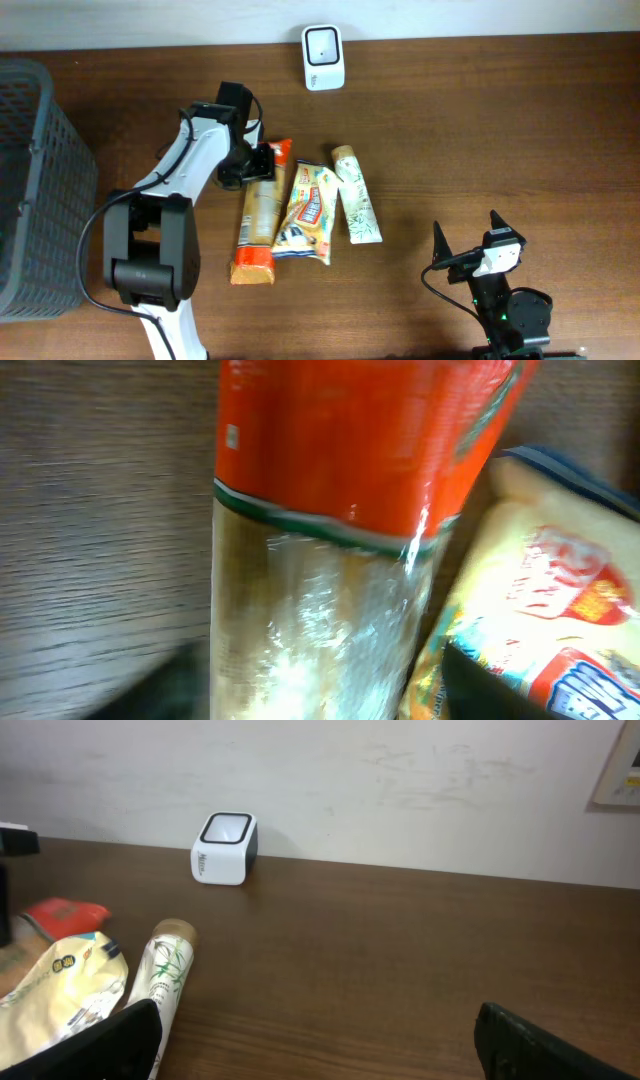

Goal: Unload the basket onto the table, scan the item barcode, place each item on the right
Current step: 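Take the orange-wrapped biscuit pack from the basket and lay it left of the bag, then take the small green-white packet from the basket and place it on the table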

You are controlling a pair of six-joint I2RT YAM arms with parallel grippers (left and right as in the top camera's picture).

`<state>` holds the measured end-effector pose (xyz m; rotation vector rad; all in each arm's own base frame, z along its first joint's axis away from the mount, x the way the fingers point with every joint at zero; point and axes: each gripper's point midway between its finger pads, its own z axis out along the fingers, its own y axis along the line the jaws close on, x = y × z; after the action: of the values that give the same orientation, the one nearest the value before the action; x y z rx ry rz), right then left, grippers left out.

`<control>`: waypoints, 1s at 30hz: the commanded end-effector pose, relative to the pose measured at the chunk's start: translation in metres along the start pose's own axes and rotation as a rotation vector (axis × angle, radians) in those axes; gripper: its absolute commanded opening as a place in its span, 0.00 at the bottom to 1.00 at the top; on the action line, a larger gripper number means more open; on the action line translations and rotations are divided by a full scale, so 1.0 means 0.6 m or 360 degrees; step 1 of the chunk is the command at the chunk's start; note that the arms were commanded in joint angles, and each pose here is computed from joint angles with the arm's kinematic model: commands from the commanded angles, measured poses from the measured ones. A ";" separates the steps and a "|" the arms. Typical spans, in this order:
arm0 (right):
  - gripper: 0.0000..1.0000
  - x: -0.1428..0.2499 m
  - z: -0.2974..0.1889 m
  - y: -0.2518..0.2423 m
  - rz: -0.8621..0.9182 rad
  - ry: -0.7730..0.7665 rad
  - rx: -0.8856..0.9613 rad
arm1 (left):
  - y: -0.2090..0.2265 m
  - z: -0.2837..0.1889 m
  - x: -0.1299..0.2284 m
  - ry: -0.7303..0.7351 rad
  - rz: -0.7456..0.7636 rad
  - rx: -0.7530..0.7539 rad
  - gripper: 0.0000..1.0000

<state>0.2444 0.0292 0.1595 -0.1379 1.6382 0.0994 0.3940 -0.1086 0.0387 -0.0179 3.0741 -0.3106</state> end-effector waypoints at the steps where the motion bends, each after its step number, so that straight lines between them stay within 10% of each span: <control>1: 0.98 0.006 0.001 -0.002 0.0008 0.0009 0.0009 | -0.021 -0.029 -0.023 -0.0046 -0.0006 0.0069 0.99; 8: 0.99 0.006 0.001 -0.002 0.0007 0.0009 0.0009 | 0.075 -0.462 -0.122 -0.0869 0.0017 -0.0161 0.99; 14: 0.99 0.006 0.001 -0.002 0.0007 0.0009 0.0009 | 0.396 -0.664 0.022 -0.1180 -0.0746 -0.0612 0.99; 20: 0.99 0.006 0.001 -0.002 0.0007 0.0009 0.0009 | 0.582 -0.609 0.124 -0.0923 -0.1194 -0.0885 0.99; 30: 0.99 0.006 0.001 -0.002 0.0007 0.0009 0.0009 | 0.738 -0.343 0.122 -0.0721 -0.0856 -0.1108 0.77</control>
<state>0.2444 0.0292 0.1595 -0.1379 1.6382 0.0994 0.3215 0.3576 0.1725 -0.8724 2.4595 0.6090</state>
